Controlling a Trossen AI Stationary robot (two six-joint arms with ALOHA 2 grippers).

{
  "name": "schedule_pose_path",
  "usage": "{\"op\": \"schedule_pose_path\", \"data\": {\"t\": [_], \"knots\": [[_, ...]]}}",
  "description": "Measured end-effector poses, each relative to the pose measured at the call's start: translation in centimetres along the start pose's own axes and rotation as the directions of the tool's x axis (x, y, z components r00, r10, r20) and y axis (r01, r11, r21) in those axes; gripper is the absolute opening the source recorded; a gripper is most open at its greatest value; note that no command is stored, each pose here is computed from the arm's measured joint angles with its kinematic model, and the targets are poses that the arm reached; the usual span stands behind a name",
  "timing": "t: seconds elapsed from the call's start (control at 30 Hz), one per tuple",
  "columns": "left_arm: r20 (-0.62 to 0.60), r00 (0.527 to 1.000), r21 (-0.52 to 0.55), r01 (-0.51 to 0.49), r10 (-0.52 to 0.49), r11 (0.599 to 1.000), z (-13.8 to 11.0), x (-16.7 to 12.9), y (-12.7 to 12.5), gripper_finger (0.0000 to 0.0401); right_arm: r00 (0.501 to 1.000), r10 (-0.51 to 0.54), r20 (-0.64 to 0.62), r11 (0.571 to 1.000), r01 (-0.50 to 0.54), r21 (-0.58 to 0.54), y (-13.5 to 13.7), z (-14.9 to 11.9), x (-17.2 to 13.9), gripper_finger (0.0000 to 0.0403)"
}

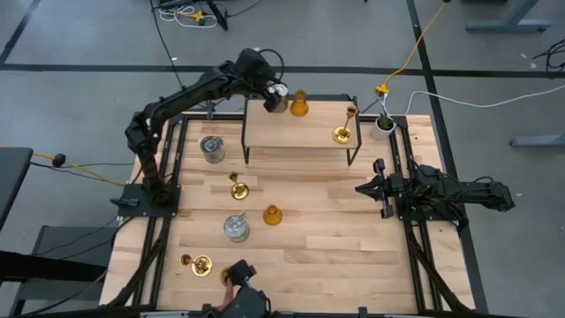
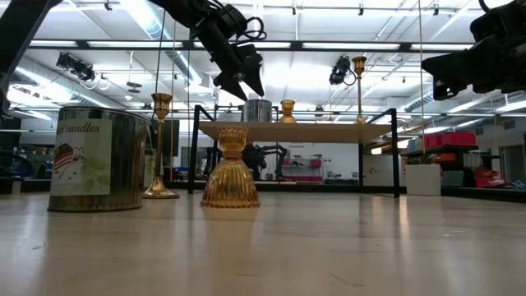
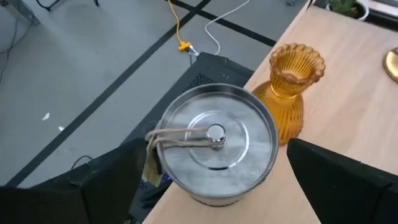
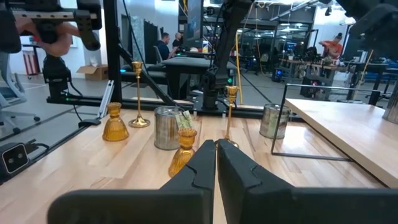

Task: Pick & Place candle stick holders
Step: Adjust the scented candle on the shelf

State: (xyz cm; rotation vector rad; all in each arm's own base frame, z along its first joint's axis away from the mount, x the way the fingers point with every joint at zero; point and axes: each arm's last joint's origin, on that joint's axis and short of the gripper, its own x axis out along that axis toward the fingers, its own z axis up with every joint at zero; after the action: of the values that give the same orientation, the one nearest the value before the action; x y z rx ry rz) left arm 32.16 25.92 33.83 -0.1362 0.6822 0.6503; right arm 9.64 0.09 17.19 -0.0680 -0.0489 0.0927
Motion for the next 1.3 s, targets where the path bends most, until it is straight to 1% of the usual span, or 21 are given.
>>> {"op": "schedule_pose_path", "data": {"t": [0.47,0.7,1.3], "knots": [[0.004,0.999,-0.023,0.053,-0.053,0.998,-0.2,1.4,-0.1,0.04,1.0,0.0,0.0,1.0,0.0,0.0,0.0,0.0,0.0,0.0022],[0.029,0.999,-0.029,0.032,-0.031,0.999,-0.2,2.5,0.0,0.0399,1.0,0.001,0.0,1.0,-0.001,0.0,0.0,0.0,0.0,0.0022],[-0.004,0.999,-0.024,0.051,-0.051,0.998,-0.5,2.4,-0.1,0.0399,1.0,0.0,0.0,1.0,0.0,0.0,0.0,0.0,0.0,0.0022]]}}
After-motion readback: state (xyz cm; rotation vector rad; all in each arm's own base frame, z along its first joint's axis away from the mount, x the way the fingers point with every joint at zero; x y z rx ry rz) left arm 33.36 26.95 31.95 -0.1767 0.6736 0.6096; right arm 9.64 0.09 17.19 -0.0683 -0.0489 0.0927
